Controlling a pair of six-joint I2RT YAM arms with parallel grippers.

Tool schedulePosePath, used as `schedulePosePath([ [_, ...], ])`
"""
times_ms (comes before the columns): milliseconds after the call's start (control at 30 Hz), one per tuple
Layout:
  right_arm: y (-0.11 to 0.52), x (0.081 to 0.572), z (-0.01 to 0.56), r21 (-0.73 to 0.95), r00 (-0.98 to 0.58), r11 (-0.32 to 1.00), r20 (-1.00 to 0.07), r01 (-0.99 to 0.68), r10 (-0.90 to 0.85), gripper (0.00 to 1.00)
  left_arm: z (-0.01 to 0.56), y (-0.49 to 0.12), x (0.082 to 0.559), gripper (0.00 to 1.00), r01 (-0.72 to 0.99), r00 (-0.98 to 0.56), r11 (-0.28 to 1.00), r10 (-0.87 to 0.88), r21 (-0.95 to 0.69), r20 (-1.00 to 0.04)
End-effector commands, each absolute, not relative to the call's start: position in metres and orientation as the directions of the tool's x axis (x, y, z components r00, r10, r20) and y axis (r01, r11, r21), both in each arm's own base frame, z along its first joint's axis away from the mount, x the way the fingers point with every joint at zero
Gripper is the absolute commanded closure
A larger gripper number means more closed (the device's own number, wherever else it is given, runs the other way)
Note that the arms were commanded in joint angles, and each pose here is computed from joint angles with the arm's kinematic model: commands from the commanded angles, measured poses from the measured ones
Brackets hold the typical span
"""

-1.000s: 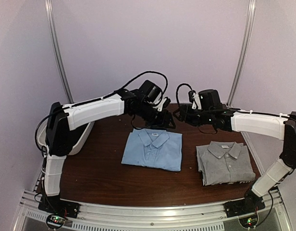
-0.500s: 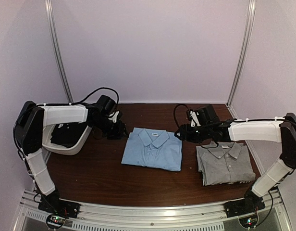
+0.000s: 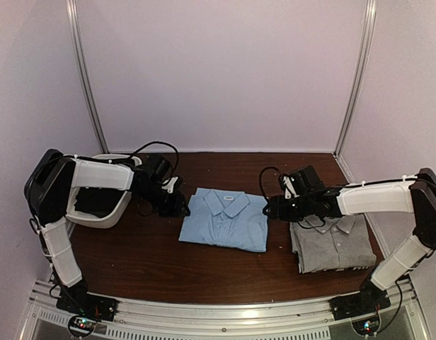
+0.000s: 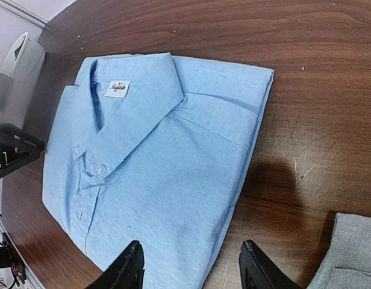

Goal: Fold and stack the long sleeve shirts
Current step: Move the square-folded shirt to the center of the board.

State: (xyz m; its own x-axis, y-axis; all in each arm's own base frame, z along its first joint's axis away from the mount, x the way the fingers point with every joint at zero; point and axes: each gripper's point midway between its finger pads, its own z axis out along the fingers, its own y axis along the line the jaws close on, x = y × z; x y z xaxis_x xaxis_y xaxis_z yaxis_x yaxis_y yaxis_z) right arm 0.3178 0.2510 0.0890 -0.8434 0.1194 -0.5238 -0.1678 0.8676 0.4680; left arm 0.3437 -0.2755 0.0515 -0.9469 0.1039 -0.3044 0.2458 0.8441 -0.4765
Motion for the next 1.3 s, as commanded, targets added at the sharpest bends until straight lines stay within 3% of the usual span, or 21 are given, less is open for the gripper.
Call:
schedulePosePath([
  [0, 0.249, 0.317, 0.099, 0.478, -0.826, 0.863, -0.544, -0.163, 0.145, 0.44, 0.038, -0.281, 0.340, 0.53, 0.280, -0.942, 0.821, 0.135, -0.497, -0.308],
  [333, 0.249, 0.315, 0.106, 0.485, -0.822, 0.857, -0.551, -0.175, 0.145, 0.44, 0.021, -0.287, 0.317, 0.54, 0.275, -0.953, 0.810, 0.157, -0.517, -0.260],
  [533, 0.251, 0.314, 0.110, 0.492, -0.820, 0.851, -0.554, -0.186, 0.141, 0.45, 0.021, -0.295, 0.310, 0.59, 0.274, -0.954, 0.809, 0.160, -0.520, -0.253],
  [667, 0.250, 0.313, 0.113, 0.495, -0.815, 0.848, -0.561, -0.190, 0.145, 0.45, 0.023, -0.295, 0.312, 0.68, 0.256, -0.957, 0.817, 0.140, -0.517, -0.253],
  [800, 0.250, 0.313, 0.116, 0.499, -0.812, 0.845, -0.565, -0.195, 0.146, 0.45, 0.027, -0.295, 0.313, 0.87, 0.237, -0.961, 0.818, 0.117, -0.524, -0.252],
  [933, 0.251, 0.314, 0.122, 0.501, -0.805, 0.841, -0.574, -0.204, 0.147, 0.44, 0.036, -0.299, 0.309, 0.99, 0.228, -0.961, 0.808, 0.098, -0.544, -0.258],
  [1267, 0.252, 0.314, 0.125, 0.493, -0.804, 0.841, -0.581, -0.222, 0.129, 0.44, 0.039, -0.261, 0.309, 1.00, 0.161, -0.958, 0.898, 0.042, -0.409, -0.284],
])
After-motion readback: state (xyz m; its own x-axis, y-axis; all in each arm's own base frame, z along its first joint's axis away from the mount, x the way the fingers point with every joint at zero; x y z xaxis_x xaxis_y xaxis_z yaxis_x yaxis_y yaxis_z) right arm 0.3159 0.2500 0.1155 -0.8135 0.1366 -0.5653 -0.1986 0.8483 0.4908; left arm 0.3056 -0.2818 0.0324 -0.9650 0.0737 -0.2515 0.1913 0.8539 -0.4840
